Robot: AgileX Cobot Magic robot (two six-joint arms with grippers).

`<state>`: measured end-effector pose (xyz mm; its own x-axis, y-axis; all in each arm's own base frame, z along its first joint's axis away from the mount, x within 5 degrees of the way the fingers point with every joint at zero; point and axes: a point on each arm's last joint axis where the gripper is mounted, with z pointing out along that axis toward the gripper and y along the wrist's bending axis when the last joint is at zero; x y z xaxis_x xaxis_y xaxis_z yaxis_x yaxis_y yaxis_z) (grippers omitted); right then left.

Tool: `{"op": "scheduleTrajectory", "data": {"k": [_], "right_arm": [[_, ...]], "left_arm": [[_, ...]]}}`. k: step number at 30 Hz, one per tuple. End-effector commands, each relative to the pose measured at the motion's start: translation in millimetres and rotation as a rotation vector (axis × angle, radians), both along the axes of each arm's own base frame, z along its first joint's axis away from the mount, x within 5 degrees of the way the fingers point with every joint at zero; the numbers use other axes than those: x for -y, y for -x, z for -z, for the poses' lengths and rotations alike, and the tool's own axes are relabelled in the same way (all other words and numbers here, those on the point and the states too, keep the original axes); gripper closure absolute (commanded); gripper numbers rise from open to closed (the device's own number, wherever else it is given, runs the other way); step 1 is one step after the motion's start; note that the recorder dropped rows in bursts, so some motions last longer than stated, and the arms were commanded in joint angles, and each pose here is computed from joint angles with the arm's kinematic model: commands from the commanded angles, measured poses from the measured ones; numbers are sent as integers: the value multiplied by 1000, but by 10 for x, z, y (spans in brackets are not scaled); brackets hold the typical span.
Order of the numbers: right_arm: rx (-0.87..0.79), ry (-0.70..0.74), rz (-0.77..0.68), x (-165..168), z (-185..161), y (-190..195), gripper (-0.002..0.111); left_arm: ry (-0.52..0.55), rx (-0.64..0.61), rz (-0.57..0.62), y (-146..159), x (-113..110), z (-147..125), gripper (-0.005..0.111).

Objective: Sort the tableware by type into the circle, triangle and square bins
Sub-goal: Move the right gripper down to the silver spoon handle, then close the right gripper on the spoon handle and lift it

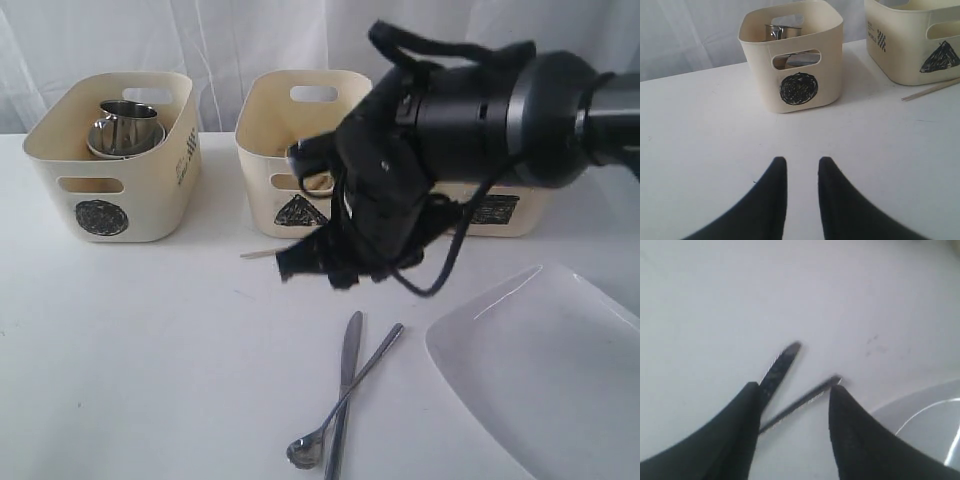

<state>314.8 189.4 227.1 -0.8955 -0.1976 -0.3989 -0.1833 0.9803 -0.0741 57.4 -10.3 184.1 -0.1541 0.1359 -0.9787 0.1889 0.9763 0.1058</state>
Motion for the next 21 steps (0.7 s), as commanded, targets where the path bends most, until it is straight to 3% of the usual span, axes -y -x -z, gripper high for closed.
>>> {"op": "scheduleTrajectory", "data": {"k": [1,3,6,11,15,21], "right_arm": [[-134,41,-88,-65,274,335,66],[-149,25,-42,-30,364,421,66],[-114,-125,200,92,418,607,66],[-68,-245,435,200,558,715,66],[-34,-371,452,118,543,678,66],[-45,-391,505,97,597,680,66]], "left_arm": [[12,3,-1,4,0,4,78],[12,3,-1,4,0,4,78],[12,3,-1,4,0,4,78],[12,3,-1,4,0,4,78],[12,3,-1,4,0,4,78],[12,3,-1,4,0,4,78]]}}
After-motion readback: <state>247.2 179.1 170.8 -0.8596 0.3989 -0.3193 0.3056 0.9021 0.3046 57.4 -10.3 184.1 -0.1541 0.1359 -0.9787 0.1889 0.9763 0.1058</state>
